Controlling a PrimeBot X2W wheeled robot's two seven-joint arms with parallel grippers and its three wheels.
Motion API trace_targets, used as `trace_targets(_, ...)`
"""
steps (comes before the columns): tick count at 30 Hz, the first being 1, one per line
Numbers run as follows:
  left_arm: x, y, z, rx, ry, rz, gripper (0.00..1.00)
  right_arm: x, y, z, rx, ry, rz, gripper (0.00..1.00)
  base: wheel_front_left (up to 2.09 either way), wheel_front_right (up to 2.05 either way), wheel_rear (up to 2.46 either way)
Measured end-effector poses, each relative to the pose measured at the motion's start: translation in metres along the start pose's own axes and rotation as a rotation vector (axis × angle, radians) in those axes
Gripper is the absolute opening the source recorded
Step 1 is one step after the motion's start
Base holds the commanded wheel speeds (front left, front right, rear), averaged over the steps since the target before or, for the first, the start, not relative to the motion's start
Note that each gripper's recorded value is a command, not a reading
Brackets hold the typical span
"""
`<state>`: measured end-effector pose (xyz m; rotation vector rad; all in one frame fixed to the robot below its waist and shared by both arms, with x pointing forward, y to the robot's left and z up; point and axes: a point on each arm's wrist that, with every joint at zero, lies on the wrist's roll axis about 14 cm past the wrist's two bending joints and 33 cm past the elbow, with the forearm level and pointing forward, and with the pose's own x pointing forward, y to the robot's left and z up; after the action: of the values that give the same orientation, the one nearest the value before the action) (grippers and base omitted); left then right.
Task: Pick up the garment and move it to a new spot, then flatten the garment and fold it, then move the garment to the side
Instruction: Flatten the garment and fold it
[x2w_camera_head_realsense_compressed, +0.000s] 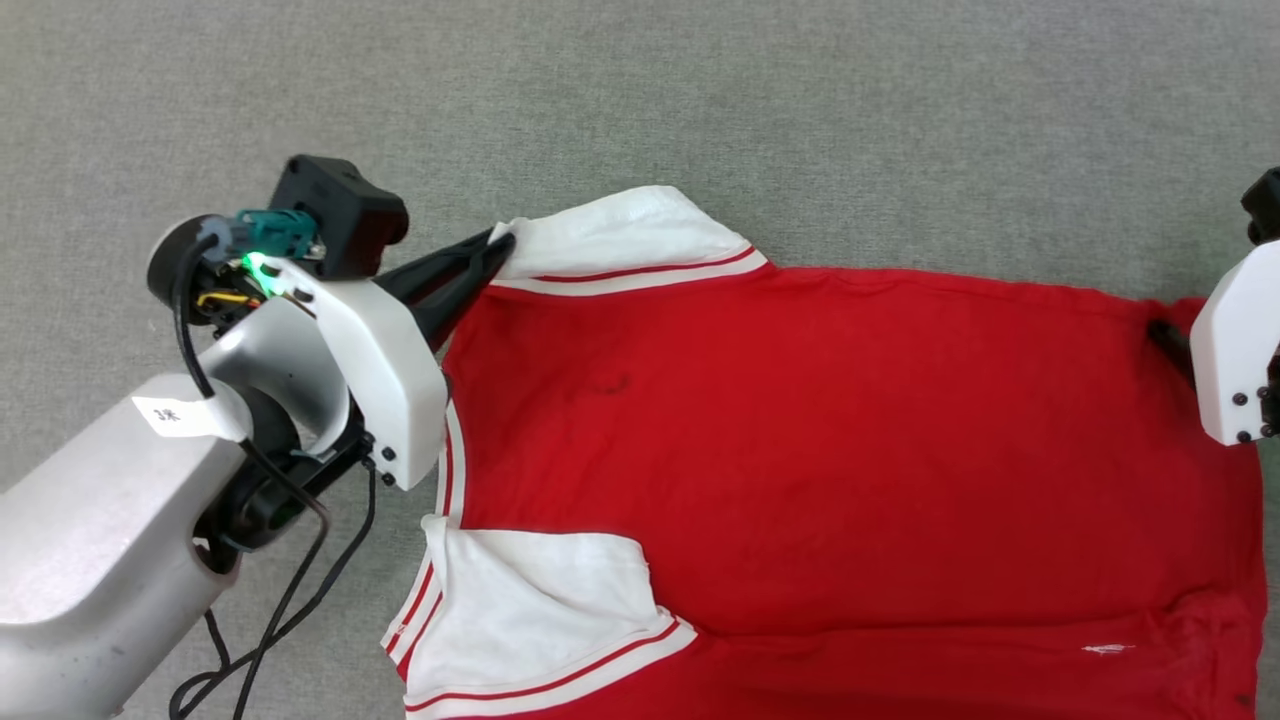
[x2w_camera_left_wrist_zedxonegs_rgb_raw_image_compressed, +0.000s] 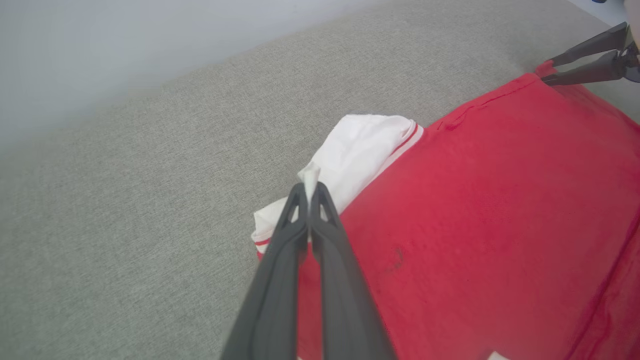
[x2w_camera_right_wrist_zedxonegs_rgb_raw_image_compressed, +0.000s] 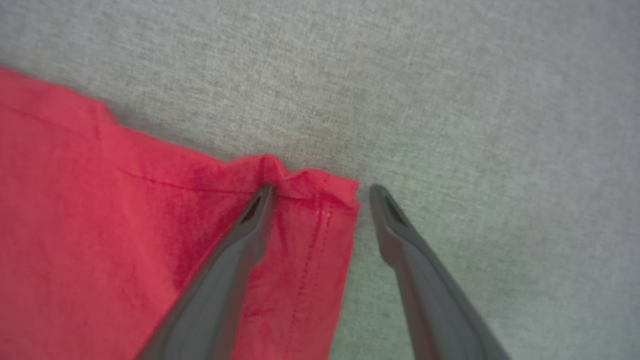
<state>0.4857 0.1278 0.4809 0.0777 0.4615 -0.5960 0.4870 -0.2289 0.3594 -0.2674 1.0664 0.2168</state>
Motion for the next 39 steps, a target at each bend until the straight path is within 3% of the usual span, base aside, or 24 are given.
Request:
trace_targets(2,0.000,0.000,-0.002,-0.005,0.004,0.002,0.00,0.003,0.002,-0.003,0.002,0.025,0.011,1.00,0.00,0.00,0.00)
trace_targets(3,0.000,0.001,-0.003,-0.005,0.004,0.005,0.00,0.003,0.003,-0.004,0.005,0.033,0.017,0.32,0.00,0.00,0.00)
trace_targets(4,0.000,0.002,-0.004,-0.004,0.004,0.009,0.00,0.004,0.005,-0.006,0.005,0.042,0.025,0.00,0.00,0.00,0.00)
trace_targets(11,-0.004,0.006,0.000,-0.002,-0.015,0.034,0.00,0.001,0.014,-0.001,0.033,-0.018,0.061,0.00,0.00,0.00,0.00)
trace_targets(16,-0.013,0.006,0.005,-0.014,-0.046,0.059,0.00,-0.012,0.009,0.017,0.108,-0.164,0.055,0.00,0.00,0.00,0.00)
trace_targets(30,-0.051,-0.014,0.015,-0.055,-0.113,0.093,0.00,-0.064,0.000,0.022,0.280,-0.456,0.050,0.00,0.00,0.00,0.00)
trace_targets(39,-0.077,-0.036,-0.013,-0.117,-0.083,0.096,0.00,-0.077,0.012,-0.010,0.325,-0.455,0.081,0.00,0.00,0.00,0.00)
